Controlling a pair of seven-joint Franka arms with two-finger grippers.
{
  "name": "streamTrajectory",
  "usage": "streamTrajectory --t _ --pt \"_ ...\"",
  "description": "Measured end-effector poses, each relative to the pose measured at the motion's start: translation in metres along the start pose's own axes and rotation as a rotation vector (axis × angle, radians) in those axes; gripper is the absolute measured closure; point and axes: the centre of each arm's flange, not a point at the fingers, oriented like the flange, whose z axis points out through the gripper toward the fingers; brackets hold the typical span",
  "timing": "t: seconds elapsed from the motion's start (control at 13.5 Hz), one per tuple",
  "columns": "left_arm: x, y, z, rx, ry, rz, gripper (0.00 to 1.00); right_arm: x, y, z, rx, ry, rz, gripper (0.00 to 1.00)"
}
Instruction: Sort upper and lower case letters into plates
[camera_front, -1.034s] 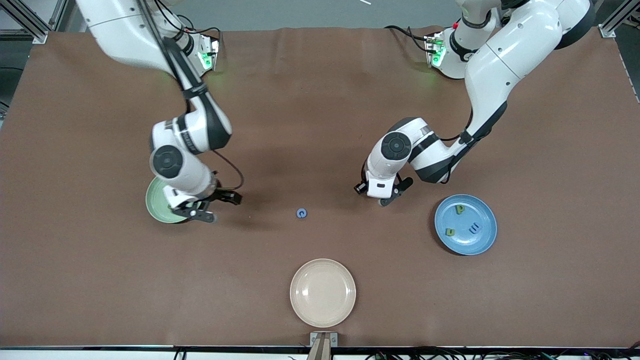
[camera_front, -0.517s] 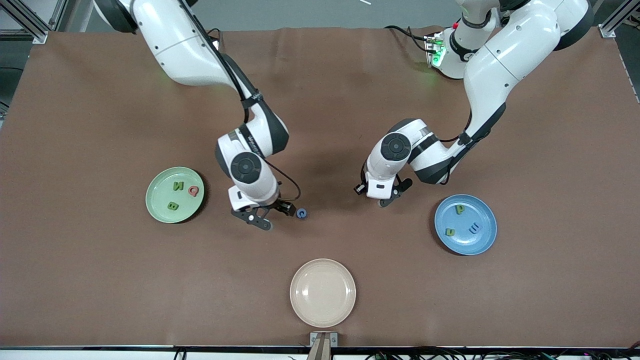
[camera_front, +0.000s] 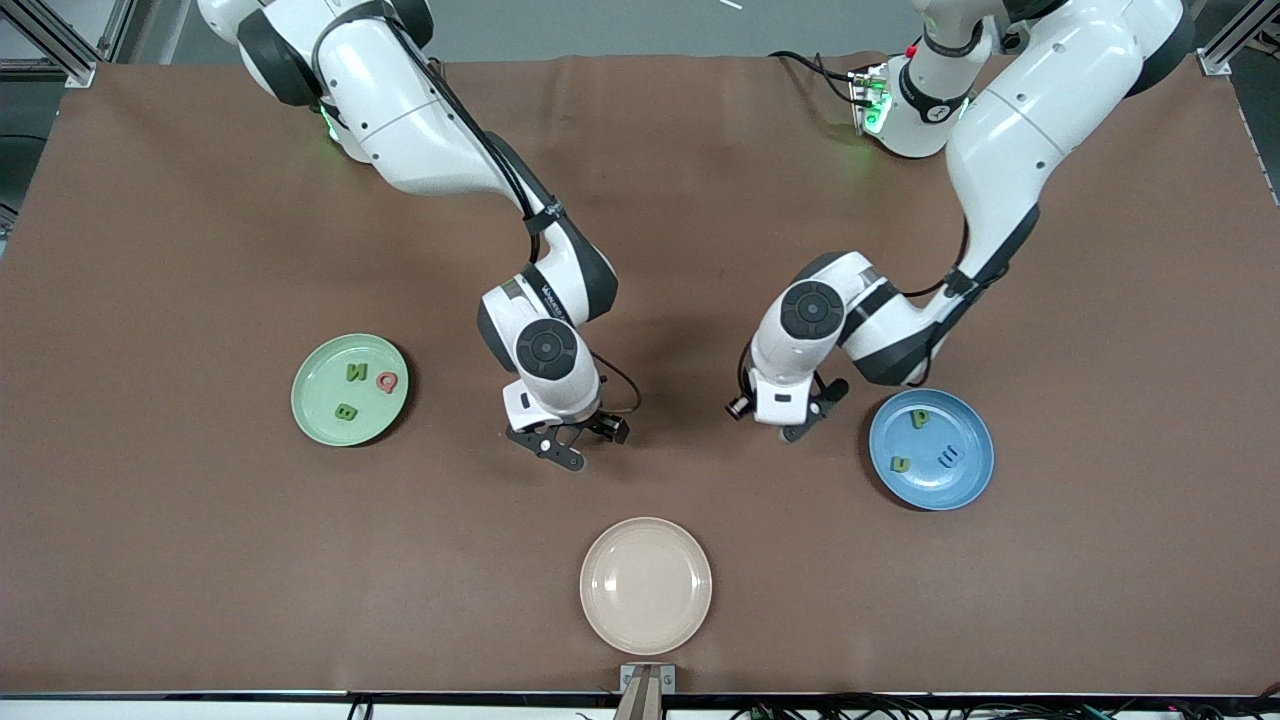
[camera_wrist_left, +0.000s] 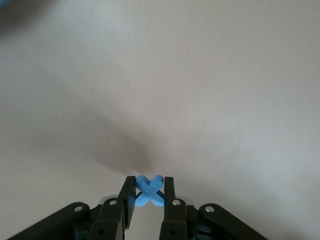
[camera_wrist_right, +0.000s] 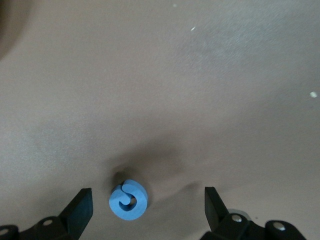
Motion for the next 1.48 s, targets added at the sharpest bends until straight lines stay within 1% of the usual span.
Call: streamTrajectory --t 0.07,0.15,0.22,0.3,0.37,0.44,0.52,0.59,0.74,0.81,0.96,1.03,1.11,1.18,1.26,1.4,1.48 --pt "0.018 0.001 -0.012 0.001 0.026 0.014 0.73 -0.003 -0.002 0.002 -0.001 0.000 -0.003 0.02" --pt "0.038 -0.001 -0.021 0.005 0.044 0.037 0.73 -0.006 -0.004 0.003 -0.002 0.001 -0.006 0.08" --pt "0.061 -0.008 -0.027 0.015 0.057 0.071 0.73 -0.009 -0.006 0.005 -0.004 0.003 -0.008 0.09" --pt "0.086 -0.020 -0.031 0.033 0.065 0.108 0.73 -0.012 -0.007 0.006 -0.007 0.005 -0.010 0.12" --pt "0.111 -0.034 -0.033 0.052 0.066 0.142 0.73 -0.015 -0.008 0.007 -0.011 0.008 -0.011 0.22" --pt "0.134 -0.049 -0.034 0.072 0.062 0.173 0.73 -0.019 -0.010 0.009 -0.014 0.011 -0.013 0.22" --pt "0.153 -0.063 -0.034 0.089 0.056 0.201 0.73 -0.022 -0.011 0.010 -0.016 0.012 -0.014 0.26" --pt "0.168 -0.074 -0.034 0.101 0.050 0.229 0.73 -0.024 -0.012 0.010 -0.017 0.013 -0.011 0.39" --pt "0.189 -0.092 -0.031 0.117 0.039 0.273 0.73 -0.024 -0.014 0.007 -0.013 0.019 -0.010 0.60" --pt "0.197 -0.099 -0.029 0.122 0.033 0.285 0.73 -0.024 -0.014 0.006 -0.013 0.021 -0.009 0.67" --pt "0.208 -0.111 -0.020 0.130 0.017 0.292 0.73 -0.023 -0.014 0.006 -0.015 0.024 -0.006 0.70" --pt "0.211 -0.116 -0.013 0.131 0.006 0.288 0.68 -0.021 -0.013 0.006 -0.016 0.026 -0.002 0.71" --pt "0.214 -0.118 -0.008 0.128 -0.002 0.283 0.60 -0.019 -0.012 0.006 -0.016 0.028 0.002 0.78" --pt "0.214 -0.118 -0.004 0.121 -0.006 0.281 0.52 -0.018 -0.012 0.006 -0.016 0.029 0.006 0.89" --pt "0.214 -0.117 -0.005 0.113 -0.003 0.282 0.40 -0.017 -0.011 0.006 -0.017 0.031 0.009 0.93" --pt "0.212 -0.106 -0.020 0.088 0.011 0.290 0.22 -0.015 -0.011 0.006 -0.010 0.036 0.010 0.92" --pt "0.208 -0.099 -0.034 0.071 0.023 0.298 0.11 -0.014 -0.012 0.006 -0.004 0.040 0.011 0.90"
